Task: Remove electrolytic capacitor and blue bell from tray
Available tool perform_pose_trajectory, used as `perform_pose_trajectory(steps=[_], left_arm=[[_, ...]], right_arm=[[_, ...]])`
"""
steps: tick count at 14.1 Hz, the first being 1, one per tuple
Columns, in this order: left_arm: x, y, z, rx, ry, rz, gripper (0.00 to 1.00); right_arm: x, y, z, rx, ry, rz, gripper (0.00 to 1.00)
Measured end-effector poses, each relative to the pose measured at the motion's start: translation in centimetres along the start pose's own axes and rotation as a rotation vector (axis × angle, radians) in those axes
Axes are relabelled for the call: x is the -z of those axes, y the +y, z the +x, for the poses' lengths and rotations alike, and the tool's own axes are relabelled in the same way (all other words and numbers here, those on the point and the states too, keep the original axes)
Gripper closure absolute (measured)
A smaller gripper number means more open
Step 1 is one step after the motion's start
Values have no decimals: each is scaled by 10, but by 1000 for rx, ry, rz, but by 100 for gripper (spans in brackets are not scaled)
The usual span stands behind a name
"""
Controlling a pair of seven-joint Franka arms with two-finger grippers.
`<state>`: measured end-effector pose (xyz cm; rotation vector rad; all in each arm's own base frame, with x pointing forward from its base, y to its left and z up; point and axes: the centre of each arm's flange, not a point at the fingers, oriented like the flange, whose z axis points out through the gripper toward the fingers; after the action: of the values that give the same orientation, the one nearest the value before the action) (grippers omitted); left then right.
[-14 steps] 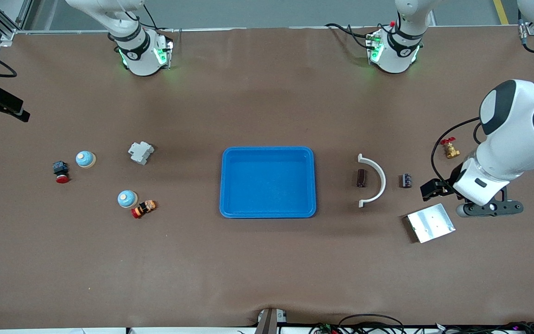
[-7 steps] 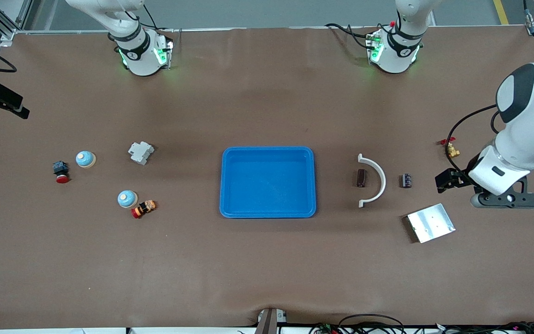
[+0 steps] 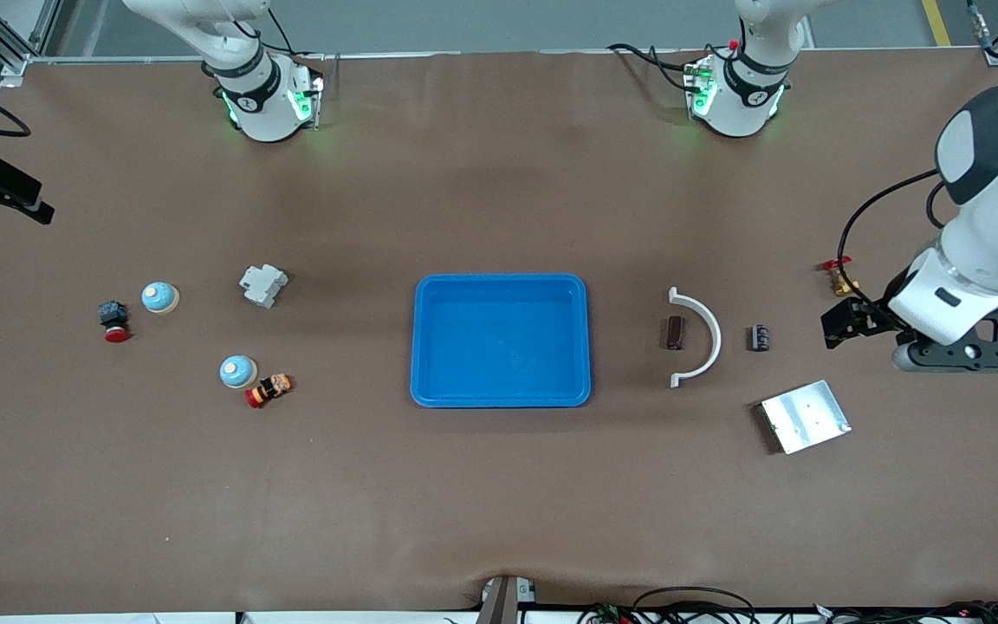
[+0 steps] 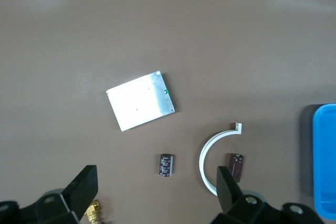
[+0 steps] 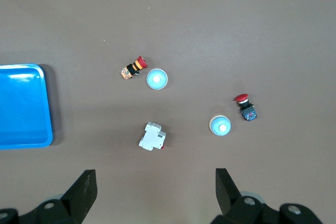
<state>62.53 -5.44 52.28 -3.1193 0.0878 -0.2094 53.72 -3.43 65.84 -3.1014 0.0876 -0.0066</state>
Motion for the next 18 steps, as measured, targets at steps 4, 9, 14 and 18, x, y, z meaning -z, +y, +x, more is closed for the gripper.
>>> perform_pose_trajectory(steps=[4, 9, 14, 18], left_arm=[[31, 12, -15, -22, -17, 11, 0], [55, 23, -31, -29, -39, 4, 0], [71, 33, -43, -28, -63, -41, 0], [88, 47, -56, -56, -75, -39, 0]], right_arm=[[4, 1, 0, -1, 12, -5, 0], [5, 2, 2, -2, 17, -17, 0], [-3, -13, 6, 29, 2, -68, 0], [-5, -13, 6, 30, -6, -68, 0]])
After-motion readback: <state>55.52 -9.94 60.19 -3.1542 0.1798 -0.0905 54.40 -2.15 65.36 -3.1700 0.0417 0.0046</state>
